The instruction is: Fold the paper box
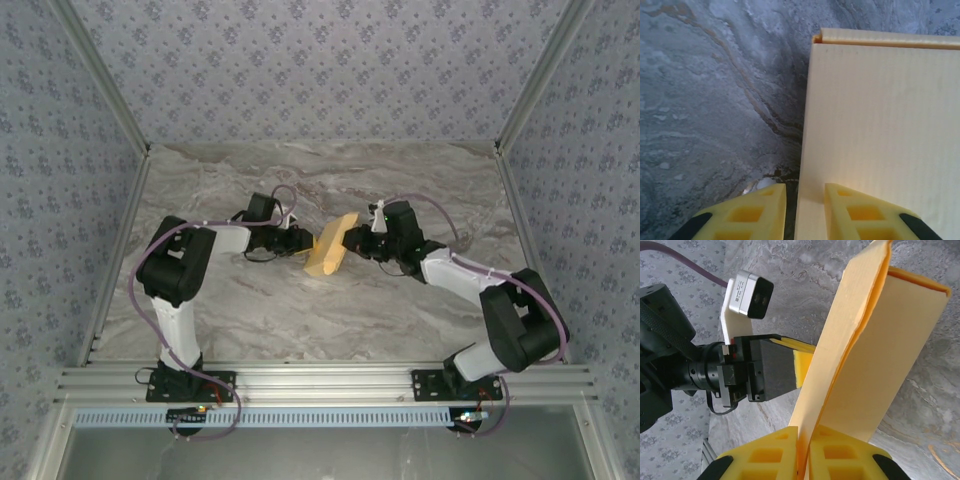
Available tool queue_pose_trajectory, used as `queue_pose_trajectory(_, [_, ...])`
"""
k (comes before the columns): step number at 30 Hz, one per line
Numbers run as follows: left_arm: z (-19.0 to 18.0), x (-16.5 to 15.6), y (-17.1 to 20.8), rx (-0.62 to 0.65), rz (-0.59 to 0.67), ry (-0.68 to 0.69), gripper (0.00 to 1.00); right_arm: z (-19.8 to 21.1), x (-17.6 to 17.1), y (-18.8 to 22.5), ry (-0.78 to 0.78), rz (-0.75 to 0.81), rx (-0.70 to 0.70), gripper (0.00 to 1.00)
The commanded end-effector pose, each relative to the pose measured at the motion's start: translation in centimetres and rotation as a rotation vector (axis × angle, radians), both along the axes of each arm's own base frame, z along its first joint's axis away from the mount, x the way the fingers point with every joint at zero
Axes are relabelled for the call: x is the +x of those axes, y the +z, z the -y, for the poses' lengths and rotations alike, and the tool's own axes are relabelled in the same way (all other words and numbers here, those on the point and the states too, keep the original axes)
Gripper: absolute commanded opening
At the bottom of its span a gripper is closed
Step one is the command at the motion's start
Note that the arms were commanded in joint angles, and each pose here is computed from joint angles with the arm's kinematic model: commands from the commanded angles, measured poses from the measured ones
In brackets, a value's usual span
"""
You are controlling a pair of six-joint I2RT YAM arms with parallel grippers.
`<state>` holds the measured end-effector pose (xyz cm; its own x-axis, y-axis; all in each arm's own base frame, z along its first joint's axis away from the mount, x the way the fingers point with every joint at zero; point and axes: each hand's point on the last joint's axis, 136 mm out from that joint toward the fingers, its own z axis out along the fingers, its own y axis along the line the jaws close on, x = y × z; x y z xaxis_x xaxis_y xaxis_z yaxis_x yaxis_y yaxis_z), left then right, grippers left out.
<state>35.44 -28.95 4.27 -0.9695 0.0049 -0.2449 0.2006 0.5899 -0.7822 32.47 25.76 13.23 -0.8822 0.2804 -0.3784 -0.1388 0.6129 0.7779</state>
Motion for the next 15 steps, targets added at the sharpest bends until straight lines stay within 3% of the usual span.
queue_pose_trajectory(1, [0.4,-0.2,-0.6,0.021,-0.032,-0.006,0.28,0.0,0.6,-1.5,-0.056,-0.039,-0.076,0.13])
queue_pose_trajectory(7, [0.1,0.6,-0.2,0.058,-0.005,0.009,0.33,-0.6,1.1,-2.0,-0.093,-0.042,-0.14,0.12])
queue_pose_trajectory(15, [-4.1,2.1,2.1,0.265,0.164,0.14,0.46,-1.0,1.9,-2.7,-0.128,-0.032,-0.212,0.11])
